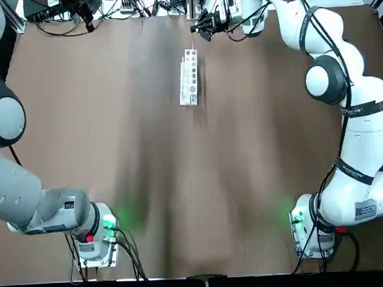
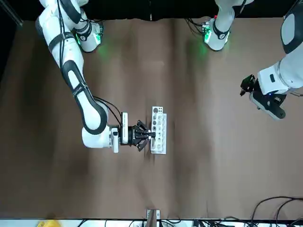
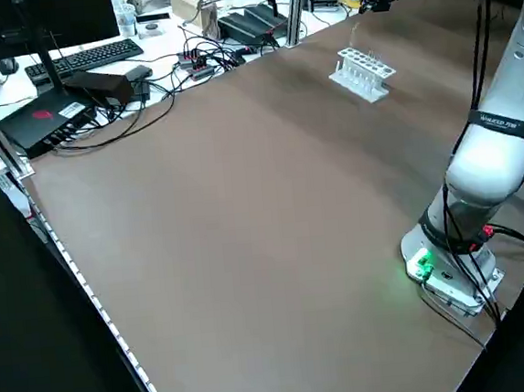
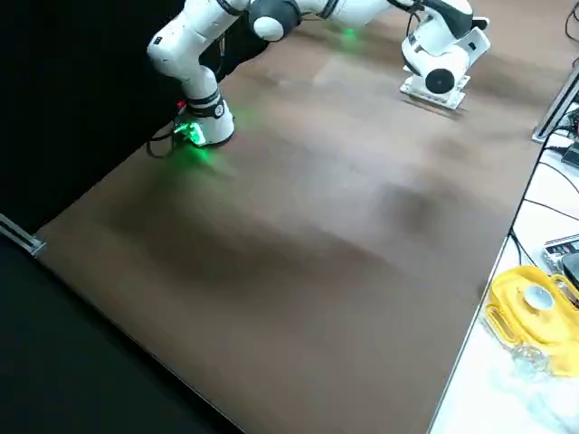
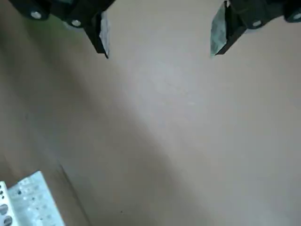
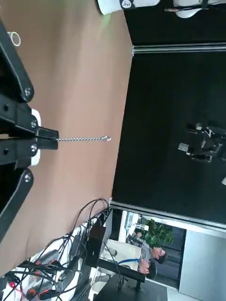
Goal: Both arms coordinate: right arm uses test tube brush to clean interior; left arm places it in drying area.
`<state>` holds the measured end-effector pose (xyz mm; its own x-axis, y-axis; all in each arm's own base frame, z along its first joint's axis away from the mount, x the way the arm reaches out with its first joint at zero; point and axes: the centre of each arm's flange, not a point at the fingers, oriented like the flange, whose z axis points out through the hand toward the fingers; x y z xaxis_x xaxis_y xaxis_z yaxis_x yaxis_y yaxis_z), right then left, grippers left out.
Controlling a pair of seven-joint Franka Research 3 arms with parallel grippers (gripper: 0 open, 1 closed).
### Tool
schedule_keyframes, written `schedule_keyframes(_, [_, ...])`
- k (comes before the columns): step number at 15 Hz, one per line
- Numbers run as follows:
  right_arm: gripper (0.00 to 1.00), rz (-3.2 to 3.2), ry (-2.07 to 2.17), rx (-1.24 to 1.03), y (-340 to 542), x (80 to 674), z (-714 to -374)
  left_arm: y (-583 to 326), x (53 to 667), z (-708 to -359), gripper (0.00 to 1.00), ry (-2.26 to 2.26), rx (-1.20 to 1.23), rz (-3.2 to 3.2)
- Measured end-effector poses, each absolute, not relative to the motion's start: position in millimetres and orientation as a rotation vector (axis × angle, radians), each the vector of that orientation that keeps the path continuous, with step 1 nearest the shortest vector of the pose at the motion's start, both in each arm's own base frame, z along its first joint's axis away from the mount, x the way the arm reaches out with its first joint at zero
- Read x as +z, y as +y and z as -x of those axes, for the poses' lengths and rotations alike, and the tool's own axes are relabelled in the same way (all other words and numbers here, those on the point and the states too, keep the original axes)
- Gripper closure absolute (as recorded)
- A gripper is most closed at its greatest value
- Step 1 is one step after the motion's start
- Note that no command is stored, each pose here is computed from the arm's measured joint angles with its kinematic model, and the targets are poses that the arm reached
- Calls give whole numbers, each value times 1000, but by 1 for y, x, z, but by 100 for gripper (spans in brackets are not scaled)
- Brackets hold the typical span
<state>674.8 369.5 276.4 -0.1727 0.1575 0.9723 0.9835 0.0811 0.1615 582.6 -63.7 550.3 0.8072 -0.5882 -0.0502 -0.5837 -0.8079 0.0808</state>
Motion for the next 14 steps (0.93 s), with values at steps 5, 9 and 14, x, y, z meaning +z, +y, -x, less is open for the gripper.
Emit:
schedule_keyframes(5, [98, 1204, -1468, -1194, 370, 284, -677, -82, 542, -584, 0, -1057, -70, -2715])
schedule_keyframes(9, [98, 1220, -1442, -1177, 370, 285, -677, -87, 506, -602, 0, -1122, 45, -2349])
schedule_keyframes(14, [98, 1243, -1406, -1157, 369, 288, -678, -106, 442, -632, 0, -1259, 286, -1971])
